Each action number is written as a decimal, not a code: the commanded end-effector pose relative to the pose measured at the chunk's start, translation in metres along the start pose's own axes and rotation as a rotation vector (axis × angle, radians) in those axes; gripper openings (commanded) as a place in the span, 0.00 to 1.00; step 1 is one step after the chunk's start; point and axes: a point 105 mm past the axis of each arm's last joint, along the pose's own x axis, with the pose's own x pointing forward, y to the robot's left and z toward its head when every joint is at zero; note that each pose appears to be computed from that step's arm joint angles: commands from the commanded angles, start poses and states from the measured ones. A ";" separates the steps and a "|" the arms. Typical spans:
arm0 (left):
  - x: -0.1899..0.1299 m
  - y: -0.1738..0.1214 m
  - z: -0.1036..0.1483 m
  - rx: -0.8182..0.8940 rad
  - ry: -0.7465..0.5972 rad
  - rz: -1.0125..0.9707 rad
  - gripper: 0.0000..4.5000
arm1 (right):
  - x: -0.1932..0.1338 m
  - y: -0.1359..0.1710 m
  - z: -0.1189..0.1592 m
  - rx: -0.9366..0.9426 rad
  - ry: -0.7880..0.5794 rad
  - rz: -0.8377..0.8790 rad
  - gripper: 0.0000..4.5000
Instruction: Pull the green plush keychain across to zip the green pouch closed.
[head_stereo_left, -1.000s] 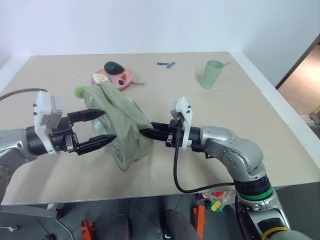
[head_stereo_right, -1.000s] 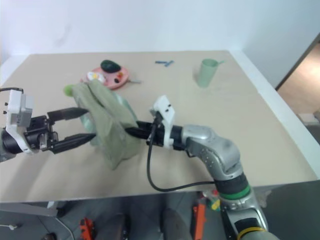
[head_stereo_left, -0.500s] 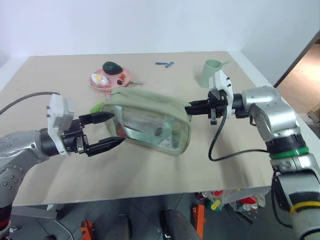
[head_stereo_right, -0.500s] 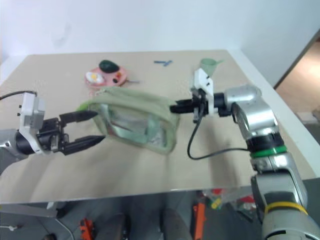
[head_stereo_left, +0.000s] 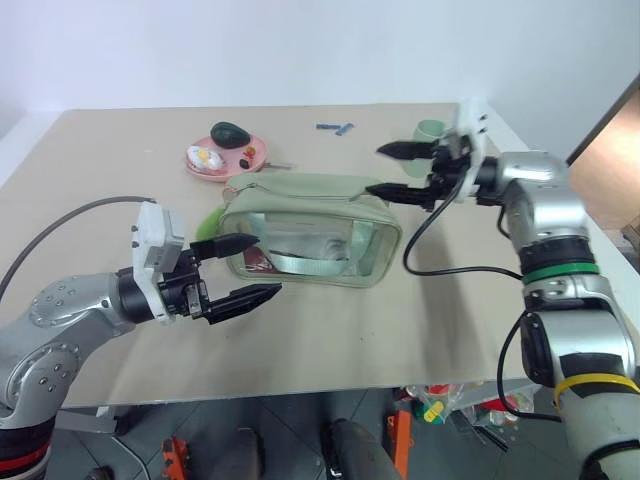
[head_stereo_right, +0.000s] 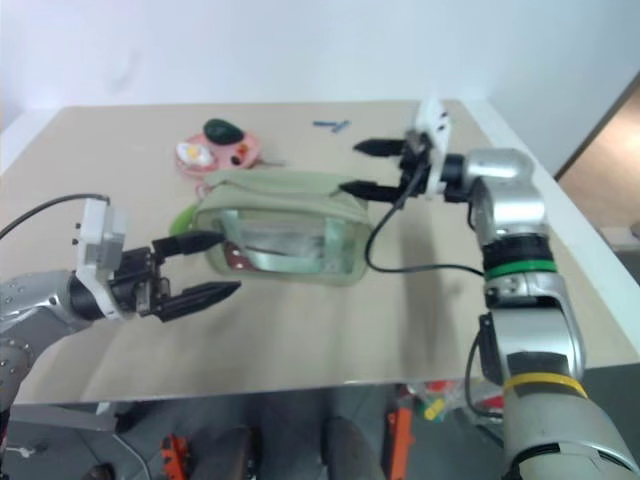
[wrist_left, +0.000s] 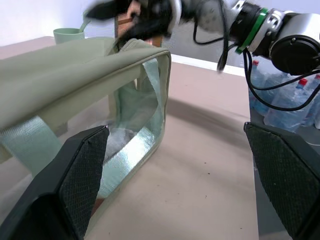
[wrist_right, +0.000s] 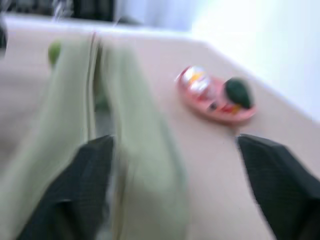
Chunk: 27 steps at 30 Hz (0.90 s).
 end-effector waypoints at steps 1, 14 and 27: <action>0.003 -0.003 0.005 0.028 -0.018 -0.015 1.00 | -0.020 0.005 0.025 0.008 -0.090 -0.095 1.00; 0.013 0.006 0.002 0.044 -0.013 -0.038 1.00 | -0.009 0.080 -0.014 0.132 -0.001 -0.156 1.00; 0.017 0.012 0.000 0.073 -0.008 0.001 1.00 | -0.005 0.073 -0.036 0.131 0.043 -0.175 0.21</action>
